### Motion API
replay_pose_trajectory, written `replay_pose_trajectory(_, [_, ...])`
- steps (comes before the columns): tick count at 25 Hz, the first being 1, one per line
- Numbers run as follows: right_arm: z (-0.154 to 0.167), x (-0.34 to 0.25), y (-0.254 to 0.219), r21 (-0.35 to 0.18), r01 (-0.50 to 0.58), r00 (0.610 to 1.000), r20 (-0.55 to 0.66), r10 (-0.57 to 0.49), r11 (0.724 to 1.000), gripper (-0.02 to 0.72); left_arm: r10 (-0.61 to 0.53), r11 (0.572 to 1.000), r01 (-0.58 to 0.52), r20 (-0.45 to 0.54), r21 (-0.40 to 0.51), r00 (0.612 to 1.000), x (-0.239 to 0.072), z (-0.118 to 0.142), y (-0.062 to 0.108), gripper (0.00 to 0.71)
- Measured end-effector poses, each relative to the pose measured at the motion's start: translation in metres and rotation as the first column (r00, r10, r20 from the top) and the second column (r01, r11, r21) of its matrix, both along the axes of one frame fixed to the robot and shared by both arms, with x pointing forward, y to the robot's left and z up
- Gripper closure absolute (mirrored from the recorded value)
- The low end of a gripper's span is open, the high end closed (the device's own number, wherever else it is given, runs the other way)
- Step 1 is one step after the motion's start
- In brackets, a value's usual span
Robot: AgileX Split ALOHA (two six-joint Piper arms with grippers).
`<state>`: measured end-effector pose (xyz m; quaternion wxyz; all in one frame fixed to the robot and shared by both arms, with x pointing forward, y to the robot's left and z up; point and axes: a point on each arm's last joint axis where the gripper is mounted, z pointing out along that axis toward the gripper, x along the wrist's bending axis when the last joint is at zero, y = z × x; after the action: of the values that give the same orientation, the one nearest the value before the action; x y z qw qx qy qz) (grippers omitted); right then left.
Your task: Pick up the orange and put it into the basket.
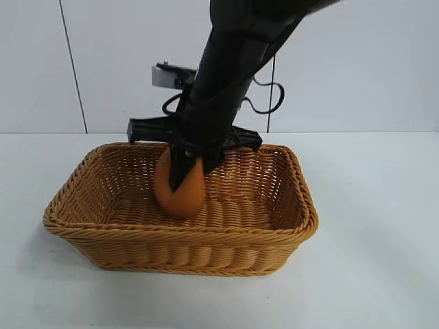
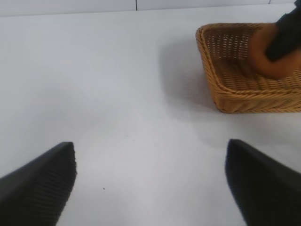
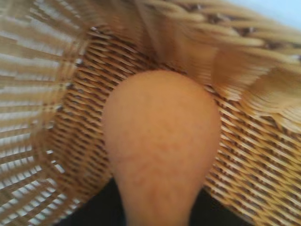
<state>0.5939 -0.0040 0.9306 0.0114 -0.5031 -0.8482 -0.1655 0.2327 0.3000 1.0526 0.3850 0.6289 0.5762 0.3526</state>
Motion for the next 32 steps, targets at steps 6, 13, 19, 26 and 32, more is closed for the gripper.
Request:
replay_pose_trajectory(6, [0.047, 0.006, 0.001, -0.084, -0.06, 0.998, -0.033, 0.058, 0.995, 0.013, 0.0, 1.0, 0.0, 0.0, 0.0, 1.0, 0.0, 0.0, 0.0, 0.098])
replay_pose_trajectory(13, [0.12, 0.024, -0.006, -0.067, 0.012, 0.987, 0.159, -0.002, 0.998, 0.01, 0.0, 1.0, 0.0, 0.0, 0.0, 1.0, 0.0, 0.0, 0.0, 0.098])
replay_pose_trajectory(19, [0.121, 0.055, -0.053, -0.1, 0.131, 0.977, 0.181, -0.112, 0.986, 0.01, 0.0, 1.0, 0.0, 0.0, 0.0, 1.0, 0.0, 0.0, 0.0, 0.098])
replay_pose_trajectory(26, [0.12, 0.11, -0.19, -0.123, 0.4, 0.907, 0.193, -0.374, 0.908, 0.01, 0.0, 1.0, 0.0, 0.0, 0.0, 1.0, 0.0, 0.0, 0.0, 0.098])
replay_pose_trajectory(32, [0.118, 0.12, -0.269, -0.111, 0.539, 0.838, 0.174, -0.518, 0.835, 0.01, 0.0, 1.0, 0.0, 0.0, 0.0, 1.0, 0.0, 0.0, 0.0, 0.098])
